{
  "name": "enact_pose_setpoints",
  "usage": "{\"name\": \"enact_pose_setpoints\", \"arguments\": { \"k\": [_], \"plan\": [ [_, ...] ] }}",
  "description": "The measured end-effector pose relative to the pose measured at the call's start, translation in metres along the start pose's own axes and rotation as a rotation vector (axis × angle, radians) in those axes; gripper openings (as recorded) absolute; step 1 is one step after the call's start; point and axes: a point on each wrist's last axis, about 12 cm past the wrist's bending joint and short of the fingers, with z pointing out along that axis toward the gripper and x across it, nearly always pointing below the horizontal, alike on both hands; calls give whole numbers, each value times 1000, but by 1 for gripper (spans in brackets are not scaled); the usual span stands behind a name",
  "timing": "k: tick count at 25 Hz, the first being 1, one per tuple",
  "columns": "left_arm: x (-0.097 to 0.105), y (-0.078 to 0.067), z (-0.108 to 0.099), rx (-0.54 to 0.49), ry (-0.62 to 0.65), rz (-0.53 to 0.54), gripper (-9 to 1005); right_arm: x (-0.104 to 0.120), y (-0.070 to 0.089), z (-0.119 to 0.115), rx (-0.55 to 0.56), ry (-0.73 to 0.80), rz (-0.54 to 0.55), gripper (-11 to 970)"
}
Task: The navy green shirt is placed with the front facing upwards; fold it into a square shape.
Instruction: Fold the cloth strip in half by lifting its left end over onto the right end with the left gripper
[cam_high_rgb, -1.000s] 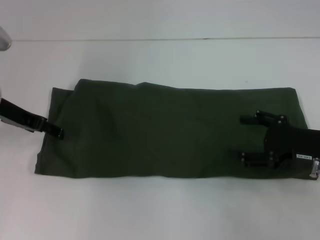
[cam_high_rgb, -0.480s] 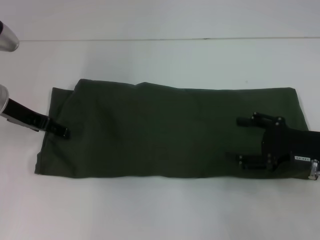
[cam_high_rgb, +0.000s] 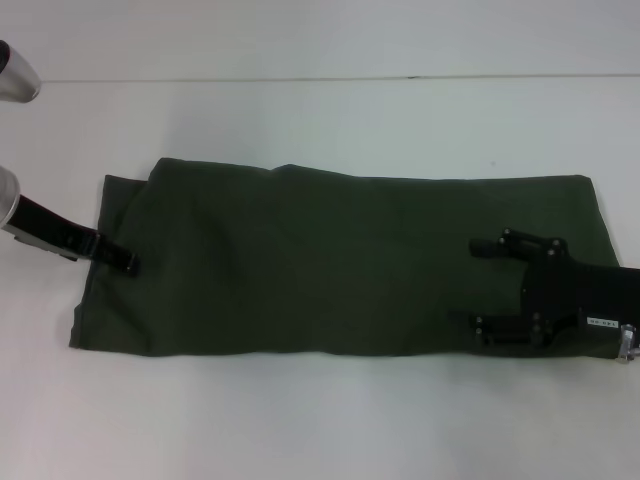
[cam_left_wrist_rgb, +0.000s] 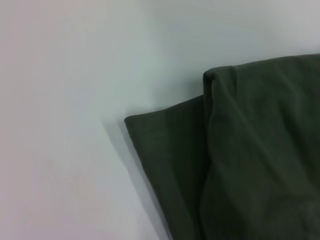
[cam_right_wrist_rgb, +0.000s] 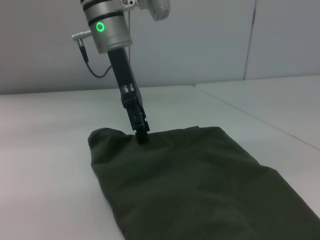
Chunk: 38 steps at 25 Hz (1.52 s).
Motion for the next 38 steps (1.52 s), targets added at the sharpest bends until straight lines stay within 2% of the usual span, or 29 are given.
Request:
{"name": "enact_pose_setpoints", "arguments": {
  "k": [28, 38],
  "plan": [
    [-1, -6, 9, 9, 28, 3, 933, 0, -1, -1, 4, -1, -1, 928],
    [-5, -7, 8, -27, 44, 3, 934, 0, -1, 0, 7, 3, 1, 928]
  ]
}}
